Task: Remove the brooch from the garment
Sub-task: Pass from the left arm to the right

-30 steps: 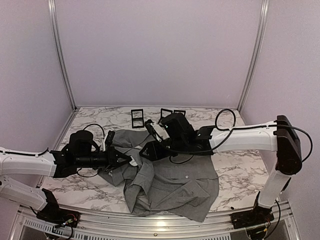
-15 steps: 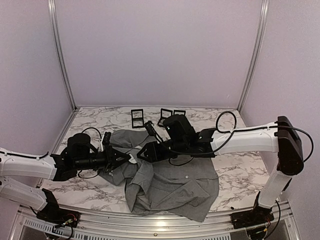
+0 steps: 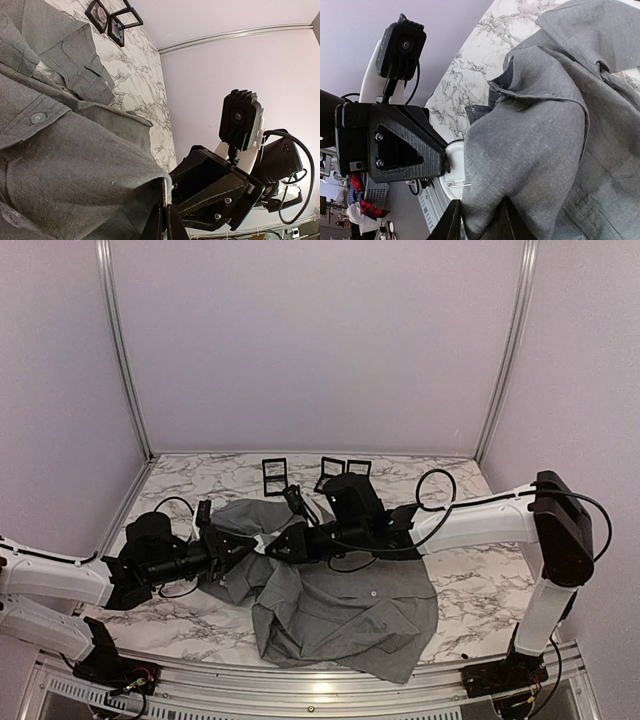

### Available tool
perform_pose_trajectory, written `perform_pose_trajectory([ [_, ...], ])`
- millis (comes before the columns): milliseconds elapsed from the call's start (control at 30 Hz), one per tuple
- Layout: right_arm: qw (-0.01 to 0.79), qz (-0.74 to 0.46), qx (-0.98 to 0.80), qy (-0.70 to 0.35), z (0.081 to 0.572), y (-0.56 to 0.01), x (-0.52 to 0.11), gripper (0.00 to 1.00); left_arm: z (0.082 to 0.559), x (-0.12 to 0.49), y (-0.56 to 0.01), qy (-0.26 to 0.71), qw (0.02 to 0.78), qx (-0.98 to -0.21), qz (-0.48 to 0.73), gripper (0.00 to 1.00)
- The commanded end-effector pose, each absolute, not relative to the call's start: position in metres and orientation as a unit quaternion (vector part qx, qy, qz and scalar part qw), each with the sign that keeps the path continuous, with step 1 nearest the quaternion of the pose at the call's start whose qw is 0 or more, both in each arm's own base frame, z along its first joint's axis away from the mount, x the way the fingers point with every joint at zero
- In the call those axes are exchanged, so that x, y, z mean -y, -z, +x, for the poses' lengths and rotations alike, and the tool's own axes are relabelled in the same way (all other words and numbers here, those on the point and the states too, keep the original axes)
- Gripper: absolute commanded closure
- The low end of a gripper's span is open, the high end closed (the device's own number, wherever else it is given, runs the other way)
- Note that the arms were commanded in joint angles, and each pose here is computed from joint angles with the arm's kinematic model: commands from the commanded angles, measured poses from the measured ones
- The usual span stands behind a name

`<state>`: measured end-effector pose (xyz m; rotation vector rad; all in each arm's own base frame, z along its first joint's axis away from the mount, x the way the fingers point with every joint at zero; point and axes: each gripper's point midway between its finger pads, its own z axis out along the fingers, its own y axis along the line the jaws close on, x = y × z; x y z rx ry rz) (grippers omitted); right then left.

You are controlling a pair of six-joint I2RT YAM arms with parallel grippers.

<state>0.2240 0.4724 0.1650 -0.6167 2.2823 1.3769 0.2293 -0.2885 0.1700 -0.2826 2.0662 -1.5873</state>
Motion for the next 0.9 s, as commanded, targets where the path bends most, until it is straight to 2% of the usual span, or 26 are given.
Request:
perform_pose_trajectory([
  [0,0.187,-0.220,-0.804,-0.521,0.223,-0.167,-0.482,0.79,0.234,0.291,-0.187,0.607,0.283,-0.735,-0.108,1.00],
  [133,0.187,-0.216,-0.797,-0.532,0.225,-0.170,-0.482,0.88,0.232,0.297,-0.185,0.610,0.276,-0.736,-0.102,1.00],
  [267,0.182,-0.208,-0.787,-0.551,0.229,-0.174,-0.479,0.91,0.229,0.300,-0.186,0.617,0.273,-0.732,-0.094,1.00],
  [400,0.180,-0.209,-0.778,-0.565,0.230,-0.178,-0.480,0.86,0.227,0.302,-0.189,0.625,0.273,-0.725,-0.088,1.00],
  [867,0.148,-0.190,-0.748,-0.619,0.231,-0.185,-0.481,0.84,0.222,0.305,-0.198,0.645,0.268,-0.711,-0.079,1.00],
])
